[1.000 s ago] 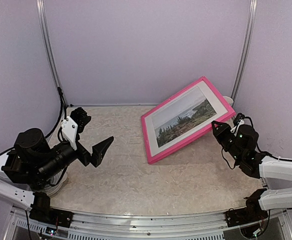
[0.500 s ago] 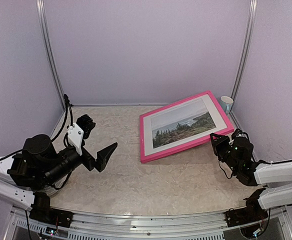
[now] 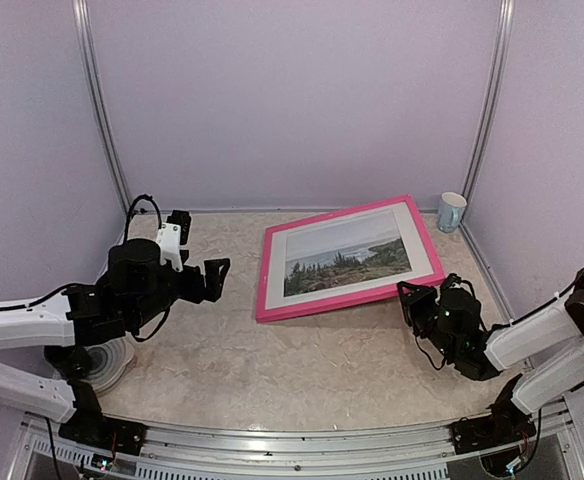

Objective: Put the photo into the frame
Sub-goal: Turn over the photo frame, then place the photo frame at the center of the board.

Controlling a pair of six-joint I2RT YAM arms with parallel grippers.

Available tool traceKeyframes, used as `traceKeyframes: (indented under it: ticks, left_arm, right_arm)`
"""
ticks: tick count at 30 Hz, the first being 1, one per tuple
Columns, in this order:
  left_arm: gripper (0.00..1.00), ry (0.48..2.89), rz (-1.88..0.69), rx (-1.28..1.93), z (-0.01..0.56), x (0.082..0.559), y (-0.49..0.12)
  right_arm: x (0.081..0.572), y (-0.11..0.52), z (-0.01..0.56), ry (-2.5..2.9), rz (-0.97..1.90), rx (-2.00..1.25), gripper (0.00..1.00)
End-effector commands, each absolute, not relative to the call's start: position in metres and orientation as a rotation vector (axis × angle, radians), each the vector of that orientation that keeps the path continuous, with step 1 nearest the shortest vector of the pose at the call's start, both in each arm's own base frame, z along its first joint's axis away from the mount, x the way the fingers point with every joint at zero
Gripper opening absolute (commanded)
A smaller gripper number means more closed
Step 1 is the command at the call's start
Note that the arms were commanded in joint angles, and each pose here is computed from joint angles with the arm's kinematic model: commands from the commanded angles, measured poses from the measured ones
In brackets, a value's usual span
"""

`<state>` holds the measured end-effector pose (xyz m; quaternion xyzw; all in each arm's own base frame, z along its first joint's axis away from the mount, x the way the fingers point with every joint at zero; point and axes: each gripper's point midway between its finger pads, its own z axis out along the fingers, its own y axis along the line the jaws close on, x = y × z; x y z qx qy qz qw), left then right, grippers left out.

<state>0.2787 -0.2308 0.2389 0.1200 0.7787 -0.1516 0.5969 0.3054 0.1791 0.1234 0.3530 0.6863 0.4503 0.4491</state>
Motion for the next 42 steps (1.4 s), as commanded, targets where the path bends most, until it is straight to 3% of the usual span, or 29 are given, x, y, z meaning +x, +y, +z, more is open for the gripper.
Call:
traceKeyframes:
  ticks: [1,5,14,28,35,42]
  left_arm:
    - [0.99,1.934,-0.550,0.197,0.205,0.301,-0.243]
    - [0.99,2.001,-0.607,0.213,0.176,0.319,-0.257]
    - [0.88,2.146,-0.673,0.241,0.113,0.343,-0.279]
    - [0.86,2.202,-0.624,0.229,0.088,0.358,-0.272]
    - [0.70,2.238,-0.530,0.217,0.074,0.374,-0.263]
    - [0.67,2.293,-0.496,0.242,0.053,0.378,-0.266]
  right_arm:
    - [0.296,0.198,0.098,1.814,1.067,0.791,0.00]
    - [0.296,0.208,0.088,1.835,1.084,0.798,0.00]
    - [0.296,0.220,0.073,1.848,1.130,0.823,0.00]
    - [0.294,0.222,0.049,1.953,1.062,0.860,0.04]
    - [0.292,0.223,0.047,1.969,1.058,0.863,0.05]
    - [0.290,0.222,0.043,1.999,1.039,0.869,0.09]
